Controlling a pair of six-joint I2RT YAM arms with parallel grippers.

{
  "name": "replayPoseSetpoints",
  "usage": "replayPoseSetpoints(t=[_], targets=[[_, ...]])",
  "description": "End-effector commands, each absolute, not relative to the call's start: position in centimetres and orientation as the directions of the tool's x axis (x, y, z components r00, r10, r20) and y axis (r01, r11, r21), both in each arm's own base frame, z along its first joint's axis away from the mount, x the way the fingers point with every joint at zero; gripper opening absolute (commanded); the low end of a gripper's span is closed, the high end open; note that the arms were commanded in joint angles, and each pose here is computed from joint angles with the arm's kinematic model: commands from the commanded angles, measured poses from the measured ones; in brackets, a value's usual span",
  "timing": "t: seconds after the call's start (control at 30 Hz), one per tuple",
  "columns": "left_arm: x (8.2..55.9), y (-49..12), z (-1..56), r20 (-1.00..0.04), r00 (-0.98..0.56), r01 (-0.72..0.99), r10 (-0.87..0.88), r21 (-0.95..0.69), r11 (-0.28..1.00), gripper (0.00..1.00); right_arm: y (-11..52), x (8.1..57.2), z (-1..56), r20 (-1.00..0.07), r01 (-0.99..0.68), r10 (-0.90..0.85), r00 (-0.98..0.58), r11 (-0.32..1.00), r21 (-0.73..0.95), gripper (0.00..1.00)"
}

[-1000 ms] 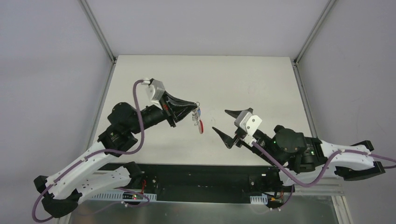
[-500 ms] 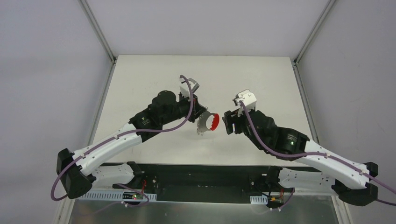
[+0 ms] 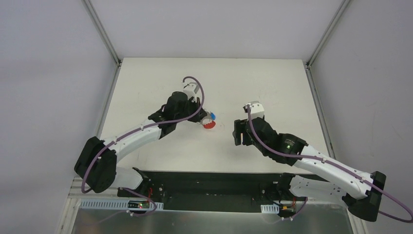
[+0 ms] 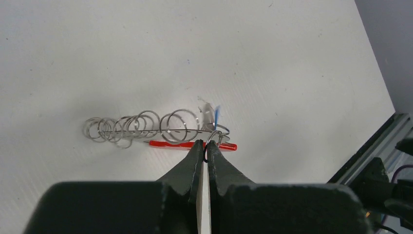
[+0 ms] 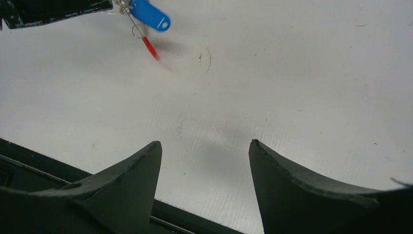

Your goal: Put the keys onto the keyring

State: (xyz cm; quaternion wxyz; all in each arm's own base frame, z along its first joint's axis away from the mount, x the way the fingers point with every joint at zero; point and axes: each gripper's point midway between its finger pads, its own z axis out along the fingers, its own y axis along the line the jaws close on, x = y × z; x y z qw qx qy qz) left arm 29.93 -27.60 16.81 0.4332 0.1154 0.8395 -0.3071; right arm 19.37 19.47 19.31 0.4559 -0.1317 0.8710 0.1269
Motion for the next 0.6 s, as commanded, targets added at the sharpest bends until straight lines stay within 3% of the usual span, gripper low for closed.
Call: replayPoseSetpoints(t=[0.0, 0.57], targets=[[31.8, -27.8, 15.6, -0.752, -0.636, 0.412, -0.171, -0.519, 0.749, 0.00, 20.2, 19.1, 18.9, -0.809, -0.320, -0.047, -0.586, 0.930, 0.178, 0.69], [35.0, -30.6, 7.9, -0.641, -0.757, 0.341, -0.125, -0.551, 0.762, 0.00, 19.8, 20.1, 16.5, -0.785, -0.267, -0.065, -0.617, 0.955, 0.130, 0.73]])
